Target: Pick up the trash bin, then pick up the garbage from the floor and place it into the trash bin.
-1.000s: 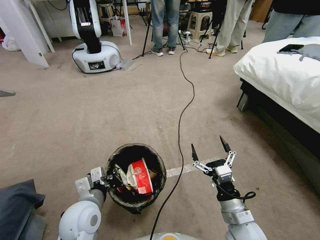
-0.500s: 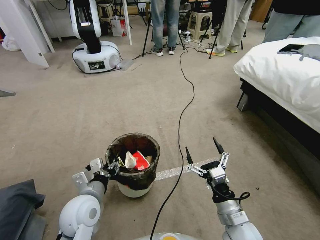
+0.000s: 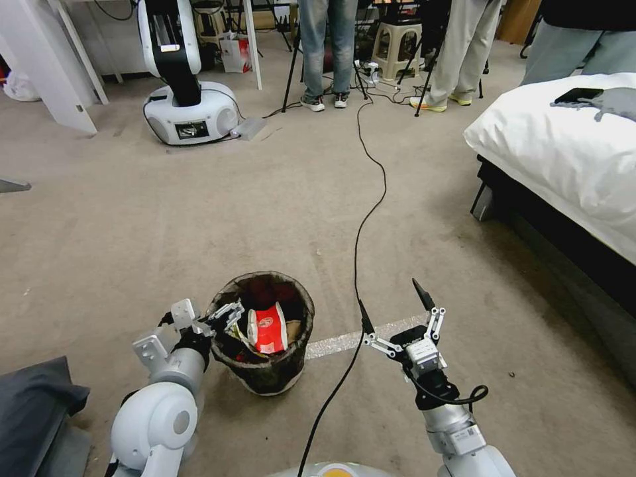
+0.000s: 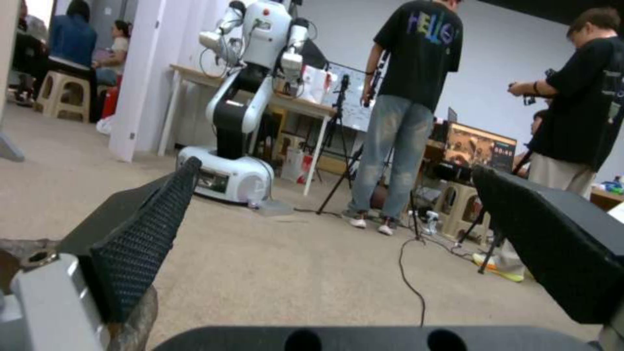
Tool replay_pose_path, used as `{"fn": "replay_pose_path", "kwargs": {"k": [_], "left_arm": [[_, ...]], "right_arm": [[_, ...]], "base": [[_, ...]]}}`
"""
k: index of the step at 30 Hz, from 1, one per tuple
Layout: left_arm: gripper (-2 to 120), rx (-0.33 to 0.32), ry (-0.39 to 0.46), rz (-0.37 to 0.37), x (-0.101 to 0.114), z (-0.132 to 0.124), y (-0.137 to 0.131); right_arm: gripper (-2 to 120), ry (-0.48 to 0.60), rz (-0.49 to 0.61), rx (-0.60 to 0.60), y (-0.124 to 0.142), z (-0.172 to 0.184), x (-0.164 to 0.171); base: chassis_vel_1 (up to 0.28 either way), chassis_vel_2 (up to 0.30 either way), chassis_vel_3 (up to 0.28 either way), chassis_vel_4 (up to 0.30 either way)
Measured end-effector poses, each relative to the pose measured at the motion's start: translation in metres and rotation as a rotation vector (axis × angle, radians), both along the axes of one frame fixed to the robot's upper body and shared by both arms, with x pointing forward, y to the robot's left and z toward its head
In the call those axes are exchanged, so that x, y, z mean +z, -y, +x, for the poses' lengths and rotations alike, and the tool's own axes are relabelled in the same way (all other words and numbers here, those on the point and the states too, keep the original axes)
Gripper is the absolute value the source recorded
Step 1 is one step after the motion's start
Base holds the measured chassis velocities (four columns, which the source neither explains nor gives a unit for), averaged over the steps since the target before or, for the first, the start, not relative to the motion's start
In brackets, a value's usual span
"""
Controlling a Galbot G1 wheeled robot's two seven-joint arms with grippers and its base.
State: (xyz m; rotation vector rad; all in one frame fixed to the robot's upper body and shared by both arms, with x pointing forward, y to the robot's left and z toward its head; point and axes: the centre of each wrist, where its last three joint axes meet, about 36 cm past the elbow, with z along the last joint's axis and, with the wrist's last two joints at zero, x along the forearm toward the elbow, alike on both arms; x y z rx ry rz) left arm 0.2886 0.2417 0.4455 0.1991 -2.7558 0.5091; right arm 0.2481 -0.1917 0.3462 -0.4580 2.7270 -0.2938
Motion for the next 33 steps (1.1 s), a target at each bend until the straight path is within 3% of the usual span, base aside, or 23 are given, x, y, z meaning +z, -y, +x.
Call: {"fn": "replay_pose_path", "kwargs": {"k": [3,5,6,8,10,11,14,21,33], "left_arm": [[113,-0.02,0.061,0.063,0.0,-0.011,0.008],[114,-0.042,0.14,0.176,-0.01,-0.023,0.016],[114,-0.042,0.14,0.176,-0.01,-0.023,0.016],[115,-0.085,0.201,0.288,-0.035,-0.036,0.02],[113,-0.119,0.263,0.356,-0.057,-0.049,0.02],[113,-0.119,0.263,0.356,-0.057,-0.049,0.02],[109,-0.155,0.341,0.447,-0.096,-0.077,0.02],[101,-0.125,0.407,0.478,-0.123,-0.101,0.024],[100,-0.105,0.414,0.484,-0.125,-0.102,0.025]], "right_arm": [[100,-0.003,0.022,-0.03,-0.005,-0.002,0.0],[100,-0.017,0.058,-0.067,-0.012,-0.005,0.002],[100,-0.017,0.058,-0.067,-0.012,-0.005,0.002],[100,-0.017,0.086,-0.087,-0.017,-0.008,0.002],[100,-0.015,0.099,-0.107,-0.019,-0.009,0.003],[100,-0.015,0.099,-0.107,-0.019,-0.009,0.003],[100,-0.019,0.102,-0.137,-0.02,-0.007,0.003],[100,-0.024,0.095,-0.163,-0.021,-0.003,0.003],[100,-0.028,0.086,-0.17,-0.021,-0.003,0.003]], "base": [[0.0,0.0,0.0,0.0],[0.0,0.0,0.0,0.0],[0.0,0.0,0.0,0.0],[0.0,0.0,0.0,0.0],[0.0,0.0,0.0,0.0],[0.0,0.0,0.0,0.0],[0.0,0.0,0.0,0.0],[0.0,0.0,0.0,0.0],[0.0,0.0,0.0,0.0]]}}
